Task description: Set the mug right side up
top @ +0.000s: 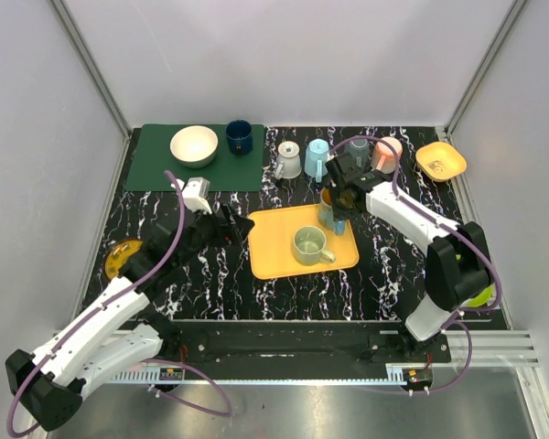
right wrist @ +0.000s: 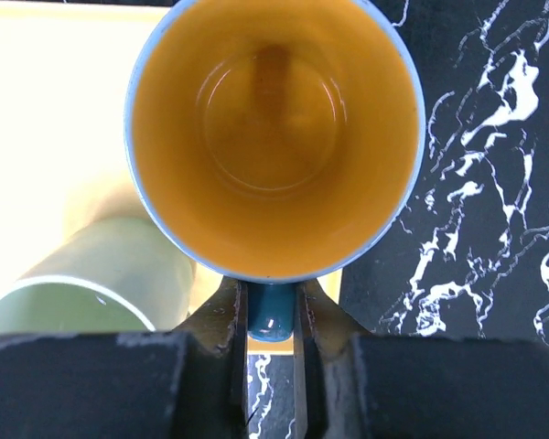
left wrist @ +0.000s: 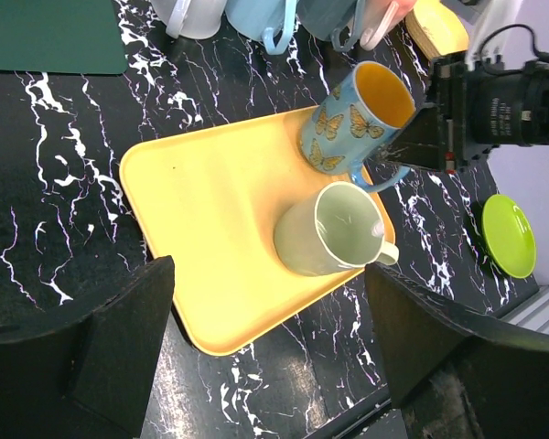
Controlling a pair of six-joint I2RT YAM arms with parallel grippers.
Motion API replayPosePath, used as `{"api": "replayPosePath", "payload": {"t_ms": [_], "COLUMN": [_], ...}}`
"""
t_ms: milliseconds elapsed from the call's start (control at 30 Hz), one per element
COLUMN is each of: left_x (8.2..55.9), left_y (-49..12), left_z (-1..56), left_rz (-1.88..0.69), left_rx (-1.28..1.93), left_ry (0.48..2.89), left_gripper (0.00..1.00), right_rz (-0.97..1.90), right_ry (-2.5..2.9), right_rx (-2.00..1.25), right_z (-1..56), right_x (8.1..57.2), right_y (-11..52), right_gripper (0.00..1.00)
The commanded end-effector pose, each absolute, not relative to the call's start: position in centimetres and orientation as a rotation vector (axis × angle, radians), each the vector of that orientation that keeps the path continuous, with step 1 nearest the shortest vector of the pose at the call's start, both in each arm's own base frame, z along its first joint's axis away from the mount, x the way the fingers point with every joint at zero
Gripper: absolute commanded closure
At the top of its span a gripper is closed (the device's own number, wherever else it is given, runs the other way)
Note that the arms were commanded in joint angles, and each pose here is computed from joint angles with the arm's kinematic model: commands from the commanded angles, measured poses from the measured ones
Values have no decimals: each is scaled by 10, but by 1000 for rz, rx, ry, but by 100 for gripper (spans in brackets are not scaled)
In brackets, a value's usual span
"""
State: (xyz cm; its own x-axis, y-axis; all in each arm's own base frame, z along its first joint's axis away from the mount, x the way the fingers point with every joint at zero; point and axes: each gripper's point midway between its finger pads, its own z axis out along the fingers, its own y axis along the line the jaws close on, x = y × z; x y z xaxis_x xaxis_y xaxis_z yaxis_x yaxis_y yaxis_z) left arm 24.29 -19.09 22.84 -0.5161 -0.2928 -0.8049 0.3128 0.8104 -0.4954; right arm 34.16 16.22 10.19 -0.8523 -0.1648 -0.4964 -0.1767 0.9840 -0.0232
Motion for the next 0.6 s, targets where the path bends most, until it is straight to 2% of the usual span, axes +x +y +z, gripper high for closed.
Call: {"api": "replayPosePath", "payload": {"t_ms": [0, 133, 267, 433, 467, 567], "left_x": [247, 250, 251, 242, 241, 220], "left_y": [-190, -186, -179, -180, -183, -194], "left_z": [244, 245, 251, 283, 292, 327], "left_rz": [-773, -763, -764, -938, -1003, -1259], "left_rx": [-24, -73, -138, -227, -232, -196], "left_ry": [1911, 1904, 1871, 1705, 1633, 1407], "left_gripper": [14, 14, 14, 13, 11, 1], "right_rz": [88, 104, 203, 616, 741, 1070], "right_ry": [2400, 2361, 2242, 2037, 1908, 1725], "right_rx": [-146, -149, -97, -39, -46, -82], "right_z": [186, 211, 259, 329, 364, 409], "right_x": [352, 341, 329, 305, 297, 269], "right_y": [158, 155, 153, 188, 197, 225], "right_gripper": [100, 100, 100, 100, 100, 100]}}
